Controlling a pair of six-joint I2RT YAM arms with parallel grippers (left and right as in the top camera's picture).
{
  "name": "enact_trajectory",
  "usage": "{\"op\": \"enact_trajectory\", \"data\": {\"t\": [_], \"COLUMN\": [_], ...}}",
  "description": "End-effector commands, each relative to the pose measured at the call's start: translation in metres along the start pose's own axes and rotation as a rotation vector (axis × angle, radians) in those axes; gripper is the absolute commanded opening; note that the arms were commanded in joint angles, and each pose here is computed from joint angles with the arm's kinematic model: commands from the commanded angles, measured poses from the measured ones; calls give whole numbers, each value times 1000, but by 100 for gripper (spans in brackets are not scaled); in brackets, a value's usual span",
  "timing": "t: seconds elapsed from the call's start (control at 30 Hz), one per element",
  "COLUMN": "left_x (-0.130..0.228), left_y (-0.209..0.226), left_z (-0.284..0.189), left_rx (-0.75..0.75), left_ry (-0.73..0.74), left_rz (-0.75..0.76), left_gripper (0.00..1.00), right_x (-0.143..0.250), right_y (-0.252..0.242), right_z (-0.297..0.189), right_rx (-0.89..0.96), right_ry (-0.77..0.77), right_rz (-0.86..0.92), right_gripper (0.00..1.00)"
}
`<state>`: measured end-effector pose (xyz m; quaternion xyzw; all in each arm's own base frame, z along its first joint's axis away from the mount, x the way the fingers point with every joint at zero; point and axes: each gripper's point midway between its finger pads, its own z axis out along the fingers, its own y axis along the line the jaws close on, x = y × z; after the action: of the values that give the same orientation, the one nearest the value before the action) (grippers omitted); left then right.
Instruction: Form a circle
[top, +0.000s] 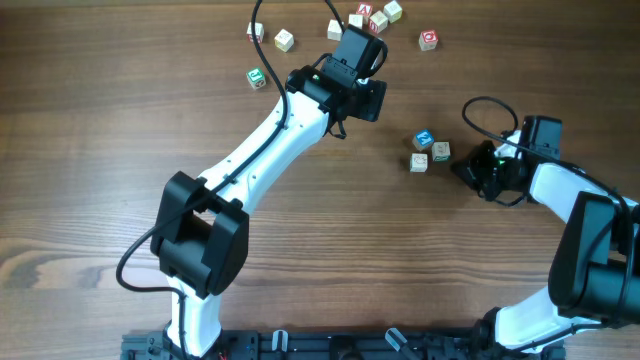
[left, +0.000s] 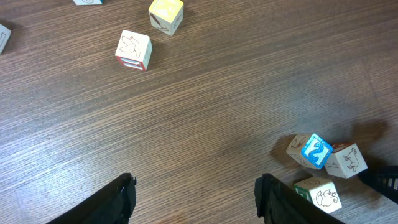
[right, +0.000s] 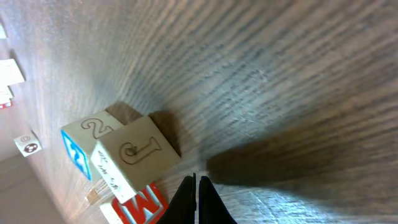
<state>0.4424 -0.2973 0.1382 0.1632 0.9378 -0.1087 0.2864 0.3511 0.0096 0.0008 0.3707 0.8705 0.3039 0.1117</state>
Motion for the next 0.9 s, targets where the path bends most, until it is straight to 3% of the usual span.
{"op": "enact_trajectory", "data": {"t": [0.0, 0.87], "left_x": [-5, -5], "left_y": [2, 2], "left_z": [-8, -8], "left_rx": [-6, -6], "left_ry": [-20, -20], "left_rz": [-15, -15], "left_gripper": [65, 65], "right_x": [-2, -4], "right_y": [7, 18], "right_z": [3, 2], "right_rx": [-31, -87], "right_ry": [2, 3], "right_rz": [-33, -57], "right_gripper": [5, 4]}}
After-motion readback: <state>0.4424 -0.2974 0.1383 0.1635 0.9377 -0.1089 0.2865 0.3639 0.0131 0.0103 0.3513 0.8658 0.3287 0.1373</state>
